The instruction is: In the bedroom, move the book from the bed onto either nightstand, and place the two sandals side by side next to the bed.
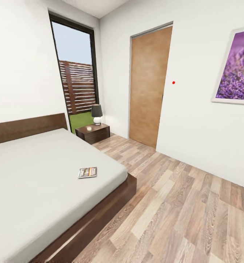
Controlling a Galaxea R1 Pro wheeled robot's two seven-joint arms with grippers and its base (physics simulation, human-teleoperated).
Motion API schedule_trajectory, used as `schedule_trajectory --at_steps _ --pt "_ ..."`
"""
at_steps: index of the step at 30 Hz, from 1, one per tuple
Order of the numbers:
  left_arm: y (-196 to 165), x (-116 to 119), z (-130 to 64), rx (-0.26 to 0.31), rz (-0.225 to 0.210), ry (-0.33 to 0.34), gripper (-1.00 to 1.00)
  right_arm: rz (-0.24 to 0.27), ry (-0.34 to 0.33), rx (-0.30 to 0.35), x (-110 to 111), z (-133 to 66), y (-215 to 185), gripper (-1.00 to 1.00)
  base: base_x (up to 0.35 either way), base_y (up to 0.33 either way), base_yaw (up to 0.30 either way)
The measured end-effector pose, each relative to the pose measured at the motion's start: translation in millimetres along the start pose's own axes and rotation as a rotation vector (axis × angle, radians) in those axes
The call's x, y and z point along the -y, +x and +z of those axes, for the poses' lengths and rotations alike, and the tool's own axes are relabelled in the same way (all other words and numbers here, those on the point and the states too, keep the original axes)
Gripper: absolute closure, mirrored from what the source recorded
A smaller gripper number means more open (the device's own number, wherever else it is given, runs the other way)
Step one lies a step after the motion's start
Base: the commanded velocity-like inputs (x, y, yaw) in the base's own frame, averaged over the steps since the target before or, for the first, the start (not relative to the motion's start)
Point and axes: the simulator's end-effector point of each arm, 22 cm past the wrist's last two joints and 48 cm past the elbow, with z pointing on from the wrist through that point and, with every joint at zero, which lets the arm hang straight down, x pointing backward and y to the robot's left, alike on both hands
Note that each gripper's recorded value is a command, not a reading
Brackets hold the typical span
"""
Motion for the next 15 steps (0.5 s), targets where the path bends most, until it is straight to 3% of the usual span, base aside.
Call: schedule_trajectory --at_steps 15 --pt "0.0 -0.1 0.0 0.0 0.0 0.0 -1.0 0.0 0.0 0.0 -0.3 0.0 0.0 -1.0 0.0 0.0 0.29"
